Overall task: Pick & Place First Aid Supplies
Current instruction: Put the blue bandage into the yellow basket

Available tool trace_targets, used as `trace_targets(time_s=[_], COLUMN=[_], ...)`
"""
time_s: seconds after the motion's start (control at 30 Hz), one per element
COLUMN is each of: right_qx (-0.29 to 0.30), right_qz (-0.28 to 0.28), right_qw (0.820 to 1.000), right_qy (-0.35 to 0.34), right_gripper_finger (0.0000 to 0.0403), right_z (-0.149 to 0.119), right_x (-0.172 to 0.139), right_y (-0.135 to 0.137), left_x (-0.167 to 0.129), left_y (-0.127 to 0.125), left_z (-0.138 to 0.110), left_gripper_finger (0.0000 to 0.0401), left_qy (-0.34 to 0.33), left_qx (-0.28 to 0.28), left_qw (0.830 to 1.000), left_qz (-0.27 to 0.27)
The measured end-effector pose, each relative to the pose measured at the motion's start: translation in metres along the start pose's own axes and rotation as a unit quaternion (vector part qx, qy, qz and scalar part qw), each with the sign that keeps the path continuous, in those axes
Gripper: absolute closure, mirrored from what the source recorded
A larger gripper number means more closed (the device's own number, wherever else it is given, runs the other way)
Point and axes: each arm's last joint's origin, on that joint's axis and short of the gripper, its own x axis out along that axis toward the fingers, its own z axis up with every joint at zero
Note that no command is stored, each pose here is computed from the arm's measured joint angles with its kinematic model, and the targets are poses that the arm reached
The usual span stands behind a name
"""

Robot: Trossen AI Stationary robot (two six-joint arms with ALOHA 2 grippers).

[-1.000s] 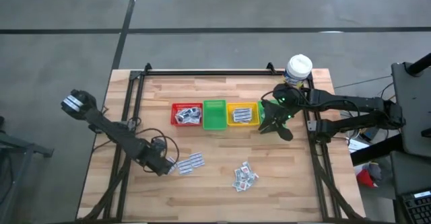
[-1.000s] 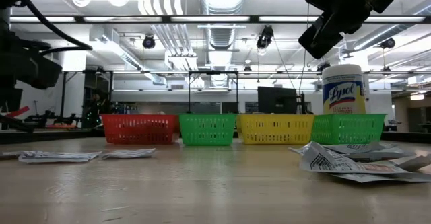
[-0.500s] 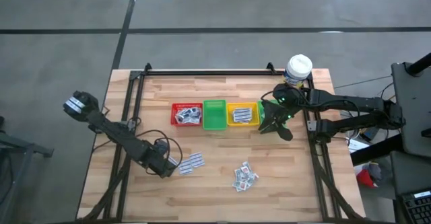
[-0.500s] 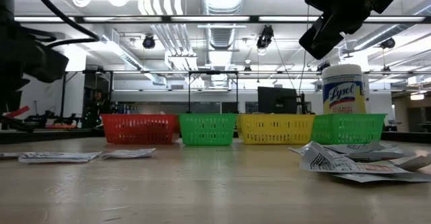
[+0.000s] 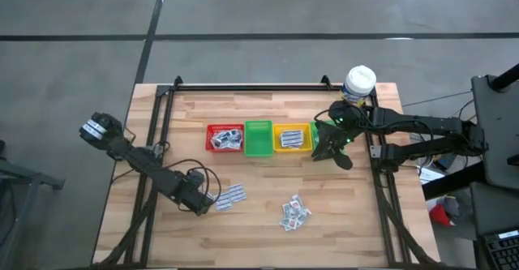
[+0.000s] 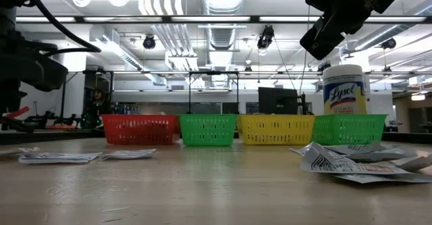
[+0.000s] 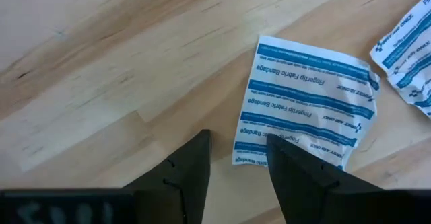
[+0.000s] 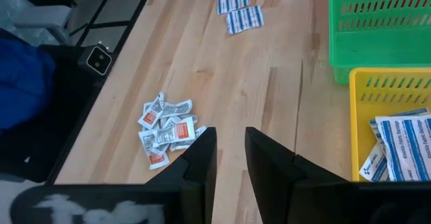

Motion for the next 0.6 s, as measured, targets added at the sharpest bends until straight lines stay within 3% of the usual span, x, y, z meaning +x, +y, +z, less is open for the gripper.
trace_targets(time_s=[0.13, 0.6], right_qx=[0.0, 0.0], right_qz=[0.0, 0.0], right_qw=[1.0, 1.0], right_qy=[0.0, 0.0], right_gripper_finger=[0.0321, 0.0334], right_z=[0.0, 0.0], right_x=[0.0, 0.0], right_y=[0.0, 0.0], left_x=[0.0016, 0.0021], left_y=[0.0001, 0.0034], left_z=[-0.0001, 0.0004], left_gripper_finger=[0.0263, 0.0396], left_qy=[0.002, -0.005], left_qx=[0.002, 0.009], left_qw=[1.0, 1.0], left_qz=[0.004, 0.019])
